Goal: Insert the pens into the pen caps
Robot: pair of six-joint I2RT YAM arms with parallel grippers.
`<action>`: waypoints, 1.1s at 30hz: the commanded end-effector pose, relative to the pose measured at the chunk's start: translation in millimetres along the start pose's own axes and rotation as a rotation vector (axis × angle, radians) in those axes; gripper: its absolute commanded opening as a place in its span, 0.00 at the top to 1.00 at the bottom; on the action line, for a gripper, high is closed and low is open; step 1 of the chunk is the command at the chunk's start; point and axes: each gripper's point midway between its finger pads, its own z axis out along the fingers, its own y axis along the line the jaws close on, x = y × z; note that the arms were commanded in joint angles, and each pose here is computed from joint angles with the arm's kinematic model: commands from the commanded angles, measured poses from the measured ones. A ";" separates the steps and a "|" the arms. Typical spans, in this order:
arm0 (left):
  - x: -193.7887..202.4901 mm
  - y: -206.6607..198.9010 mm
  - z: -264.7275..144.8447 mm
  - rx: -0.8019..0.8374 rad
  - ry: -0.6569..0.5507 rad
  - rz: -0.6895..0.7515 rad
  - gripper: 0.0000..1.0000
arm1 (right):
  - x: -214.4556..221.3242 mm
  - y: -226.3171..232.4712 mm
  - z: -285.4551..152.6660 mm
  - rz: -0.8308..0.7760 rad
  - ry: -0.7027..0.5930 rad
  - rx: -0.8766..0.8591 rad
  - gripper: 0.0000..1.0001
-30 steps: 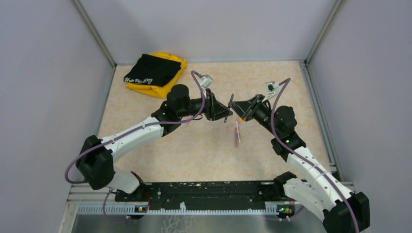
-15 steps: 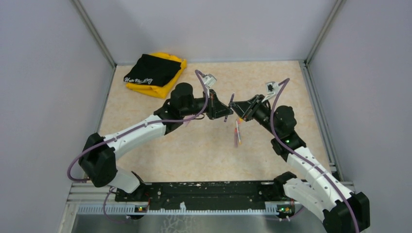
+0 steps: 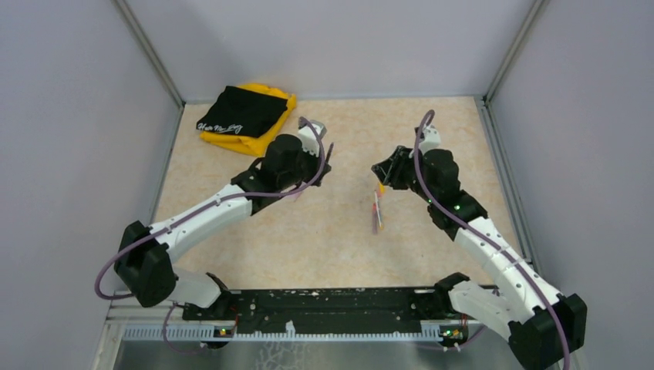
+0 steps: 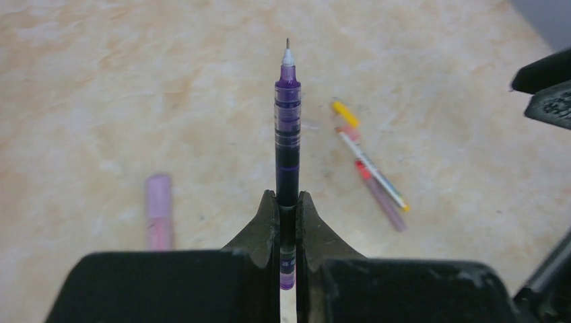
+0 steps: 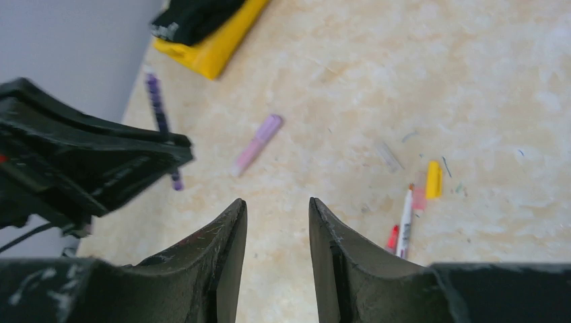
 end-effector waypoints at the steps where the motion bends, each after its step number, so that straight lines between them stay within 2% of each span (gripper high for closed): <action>1: -3.4 54.4 -25.1 -0.242 -0.035 0.133 1.00 | 6.4 -24.6 5.6 -0.081 0.101 0.138 0.61; 6: -15.5 73.3 -44.2 -0.342 -0.105 0.137 1.00 | 30.5 -39.5 28.4 -0.159 0.268 0.172 0.61; 10: -20.1 74.2 -54.3 -0.340 -0.129 0.128 1.00 | 50.2 -51.1 49.5 -0.230 0.439 0.186 0.62; 13: -23.8 70.5 -61.3 -0.319 -0.139 0.130 1.00 | 58.6 -56.2 67.3 -0.269 0.512 0.175 0.62; 20: -33.5 74.4 -77.8 -0.351 -0.193 0.123 1.00 | 73.8 -70.1 110.0 -0.327 0.626 0.164 0.62; 24: -35.9 75.2 -81.9 -0.359 -0.209 0.117 1.00 | 80.5 -84.6 130.9 -0.343 0.648 0.203 0.62; 33: -36.1 75.8 -80.5 -0.361 -0.208 0.119 1.00 | 105.2 -108.8 157.4 -0.357 0.740 0.245 0.61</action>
